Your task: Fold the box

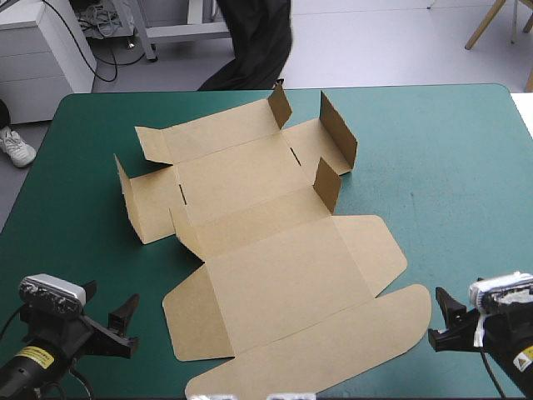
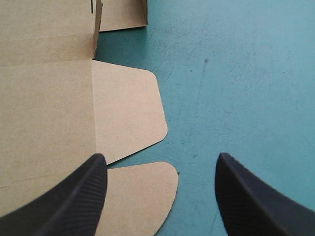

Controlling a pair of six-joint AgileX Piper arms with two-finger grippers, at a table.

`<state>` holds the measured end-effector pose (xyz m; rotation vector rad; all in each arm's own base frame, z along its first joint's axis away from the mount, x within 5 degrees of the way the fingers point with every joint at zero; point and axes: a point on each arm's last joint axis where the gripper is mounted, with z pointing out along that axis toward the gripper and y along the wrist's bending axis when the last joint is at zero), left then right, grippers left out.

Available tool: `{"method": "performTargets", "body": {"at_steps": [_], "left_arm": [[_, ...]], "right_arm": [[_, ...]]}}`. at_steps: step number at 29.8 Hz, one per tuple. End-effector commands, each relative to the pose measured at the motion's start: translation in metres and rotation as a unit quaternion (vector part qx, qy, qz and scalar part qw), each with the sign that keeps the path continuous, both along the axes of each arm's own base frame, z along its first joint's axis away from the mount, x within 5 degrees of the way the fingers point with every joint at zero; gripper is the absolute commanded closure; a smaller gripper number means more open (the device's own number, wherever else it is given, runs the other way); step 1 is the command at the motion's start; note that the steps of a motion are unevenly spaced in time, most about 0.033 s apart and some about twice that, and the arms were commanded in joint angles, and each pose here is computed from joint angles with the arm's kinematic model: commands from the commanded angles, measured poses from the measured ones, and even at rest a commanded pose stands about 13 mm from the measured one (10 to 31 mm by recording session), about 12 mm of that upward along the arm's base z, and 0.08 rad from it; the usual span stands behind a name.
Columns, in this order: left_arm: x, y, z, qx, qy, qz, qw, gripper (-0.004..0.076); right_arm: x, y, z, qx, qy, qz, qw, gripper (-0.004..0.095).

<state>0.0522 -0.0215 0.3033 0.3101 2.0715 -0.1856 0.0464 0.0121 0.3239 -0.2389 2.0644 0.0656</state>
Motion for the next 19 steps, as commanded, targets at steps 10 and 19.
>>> {"method": "performTargets", "body": {"at_steps": [10,19], "left_arm": [[0.047,-0.006,0.069,-0.021,0.022,0.003,1.000,0.0214],[0.060,-0.006,0.080,-0.016,0.027,0.004,0.999,0.0214]], "right_arm": [[0.073,0.011,0.089,0.034,-0.025,0.034,0.999,0.0318],[0.148,0.039,0.129,0.071,0.086,0.127,0.986,0.0318]]}}
